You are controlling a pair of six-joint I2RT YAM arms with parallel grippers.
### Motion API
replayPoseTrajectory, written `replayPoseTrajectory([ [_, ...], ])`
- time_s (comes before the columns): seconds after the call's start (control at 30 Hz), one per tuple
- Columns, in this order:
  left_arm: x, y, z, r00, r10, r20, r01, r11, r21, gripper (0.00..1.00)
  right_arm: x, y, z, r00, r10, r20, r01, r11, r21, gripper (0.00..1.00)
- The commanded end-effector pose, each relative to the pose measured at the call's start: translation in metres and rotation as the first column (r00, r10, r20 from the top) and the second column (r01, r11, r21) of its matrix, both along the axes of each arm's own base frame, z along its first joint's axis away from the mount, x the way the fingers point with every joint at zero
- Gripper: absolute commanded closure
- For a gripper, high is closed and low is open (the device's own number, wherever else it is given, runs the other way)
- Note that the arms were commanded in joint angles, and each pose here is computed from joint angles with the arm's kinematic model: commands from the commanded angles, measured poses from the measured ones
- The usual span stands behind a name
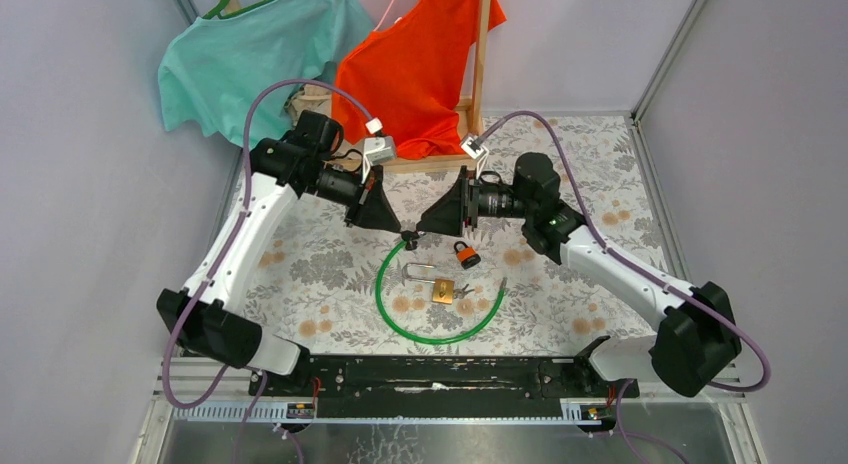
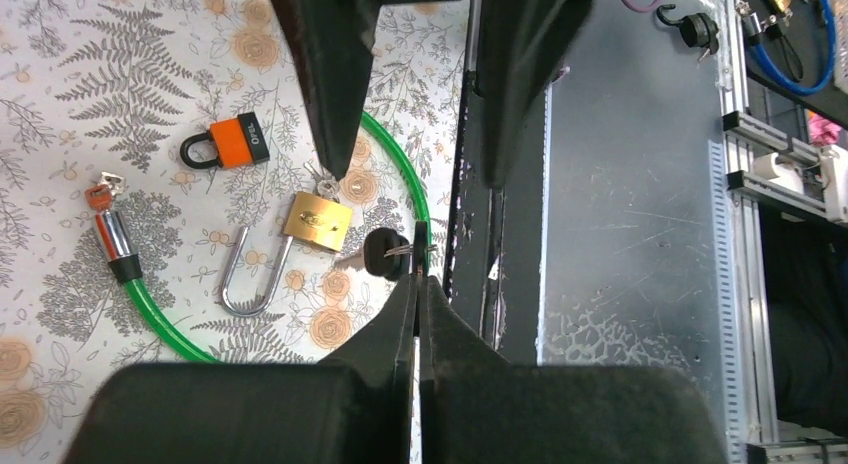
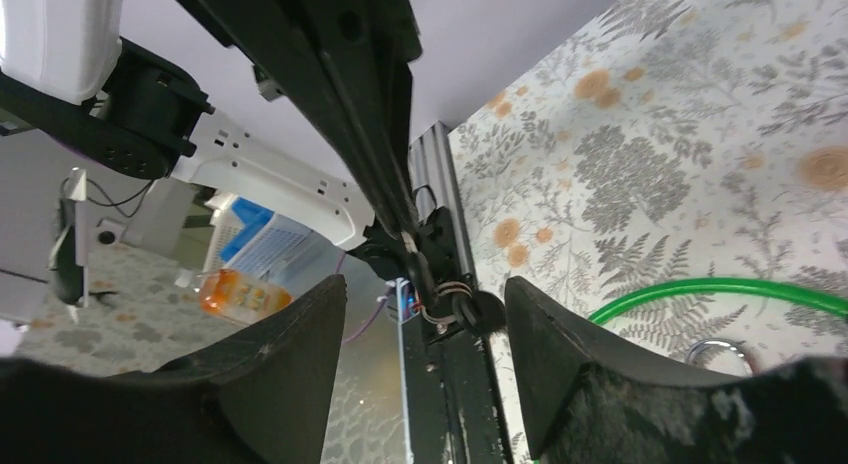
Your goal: Unlock with the key
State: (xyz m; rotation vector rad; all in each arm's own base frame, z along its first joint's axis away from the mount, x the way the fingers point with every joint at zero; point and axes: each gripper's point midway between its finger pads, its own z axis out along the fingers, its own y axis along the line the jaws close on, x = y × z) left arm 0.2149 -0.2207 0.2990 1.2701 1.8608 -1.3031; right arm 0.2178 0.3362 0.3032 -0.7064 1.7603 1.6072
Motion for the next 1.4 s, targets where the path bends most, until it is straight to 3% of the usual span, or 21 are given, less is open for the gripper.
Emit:
replayPoseTrajectory([
  [0.0,0.001,-0.006,0.013,0.999,0.014,0.047,-0.011,0.998,-0.056,1.00,-0.015,0.004,0.015,0.995,0.096,0.002,-0.096,0.991,0.097,0.36],
  [0.33,-0.002,-0.016,0.027,0.998,0.006,-0.065,-0.015,0.990,-0.139,1.00,-0.022,0.018,0.012,0.991,0.051,0.122,-0.062,0.994,0.089,0.49],
  [0.57,-0.006,-0.015,0.029,0.997,0.000,-0.071,-0.011,0.989,-0.149,1.00,-0.022,0.016,0.019,0.987,0.016,0.160,-0.035,0.993,0.115,0.75],
  [0.73,-0.010,-0.015,0.028,0.997,-0.006,-0.081,-0.006,0.988,-0.155,1.00,-0.025,0.014,0.024,0.986,0.019,0.165,-0.039,0.992,0.119,1.00],
  [0.97,-0.013,-0.013,0.029,0.998,-0.003,-0.067,-0.007,0.988,-0.154,1.00,-0.026,0.010,0.020,0.985,0.011,0.174,-0.024,0.997,0.073,1.00],
  [1.0,-0.013,-0.013,0.028,0.998,0.001,-0.065,-0.011,0.989,-0.150,0.97,-0.028,0.008,0.020,0.984,0.013,0.177,-0.026,0.997,0.068,1.00],
  [1.03,-0.013,-0.013,0.029,0.998,0.007,-0.058,-0.015,0.989,-0.145,0.81,-0.029,0.007,0.020,0.983,0.015,0.185,-0.027,0.998,0.063,1.00],
  [1.07,-0.011,-0.012,0.028,0.998,0.018,-0.058,-0.026,0.991,-0.134,0.48,-0.030,0.005,0.020,0.981,0.014,0.194,-0.026,0.998,0.056,1.00],
  [1.13,-0.011,-0.010,0.029,0.999,0.026,-0.038,-0.030,0.993,-0.117,0.28,-0.035,0.001,0.017,0.978,0.023,0.206,-0.031,0.999,0.039,1.00],
  [1.23,-0.017,-0.005,0.032,1.000,0.003,0.006,-0.003,0.995,-0.101,0.12,-0.043,-0.003,0.011,0.975,0.071,0.211,-0.070,0.997,-0.012,1.00],
  [1.37,-0.026,-0.002,0.032,1.000,-0.025,0.014,0.027,0.995,-0.093,0.11,-0.051,-0.009,0.001,0.969,0.117,0.218,-0.101,0.991,-0.083,1.00],
])
